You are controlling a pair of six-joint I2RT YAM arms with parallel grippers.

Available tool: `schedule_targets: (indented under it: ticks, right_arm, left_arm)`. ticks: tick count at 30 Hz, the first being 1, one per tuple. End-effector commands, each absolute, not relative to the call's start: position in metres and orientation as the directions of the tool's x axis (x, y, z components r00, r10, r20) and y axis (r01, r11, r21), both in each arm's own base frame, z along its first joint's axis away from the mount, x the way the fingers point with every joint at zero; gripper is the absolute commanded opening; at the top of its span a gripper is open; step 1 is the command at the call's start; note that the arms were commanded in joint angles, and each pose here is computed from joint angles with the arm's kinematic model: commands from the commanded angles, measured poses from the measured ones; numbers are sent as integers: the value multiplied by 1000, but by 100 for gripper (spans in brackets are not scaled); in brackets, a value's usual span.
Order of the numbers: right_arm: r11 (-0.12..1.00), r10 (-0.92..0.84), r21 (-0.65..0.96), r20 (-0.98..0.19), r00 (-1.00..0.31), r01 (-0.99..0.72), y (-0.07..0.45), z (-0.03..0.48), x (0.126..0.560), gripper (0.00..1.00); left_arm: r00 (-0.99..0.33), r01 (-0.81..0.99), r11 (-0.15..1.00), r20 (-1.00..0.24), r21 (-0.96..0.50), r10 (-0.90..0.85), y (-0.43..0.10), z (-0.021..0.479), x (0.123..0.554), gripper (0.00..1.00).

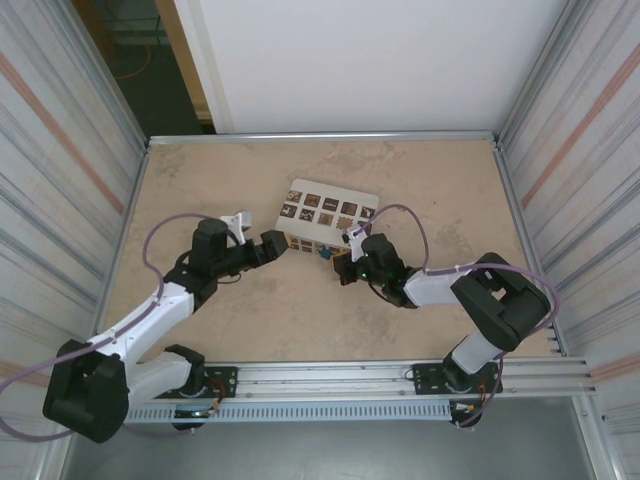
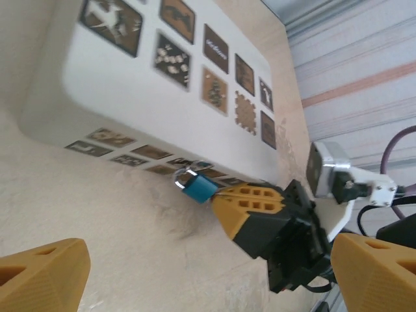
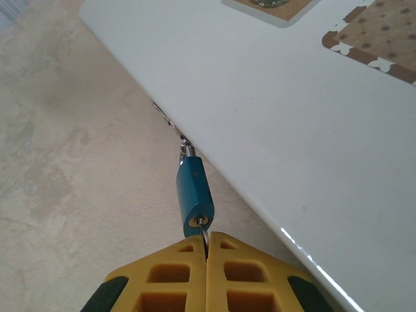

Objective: Unlock the padlock with the key

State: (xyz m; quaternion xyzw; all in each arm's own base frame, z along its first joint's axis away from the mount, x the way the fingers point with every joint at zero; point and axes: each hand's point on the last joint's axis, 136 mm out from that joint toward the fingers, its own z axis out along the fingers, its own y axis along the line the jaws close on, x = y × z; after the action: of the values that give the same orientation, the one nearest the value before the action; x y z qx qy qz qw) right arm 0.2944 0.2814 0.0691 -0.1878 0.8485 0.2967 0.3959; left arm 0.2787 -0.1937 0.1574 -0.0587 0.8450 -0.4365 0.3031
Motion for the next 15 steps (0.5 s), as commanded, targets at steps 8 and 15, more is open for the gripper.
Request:
schedule_targets:
  ticks: [8,15]
  right_arm:
    - [703,0,550,-635,-772,-452,285,82,285,0]
    - [671,28,622,-565,-824,-403,291,83,280,0]
  left_arm:
    - [-838,101,392,-290,-915,-462,-203,151,266,86]
    - [-847,58,334,-224,-941,-483,-211,141,263,84]
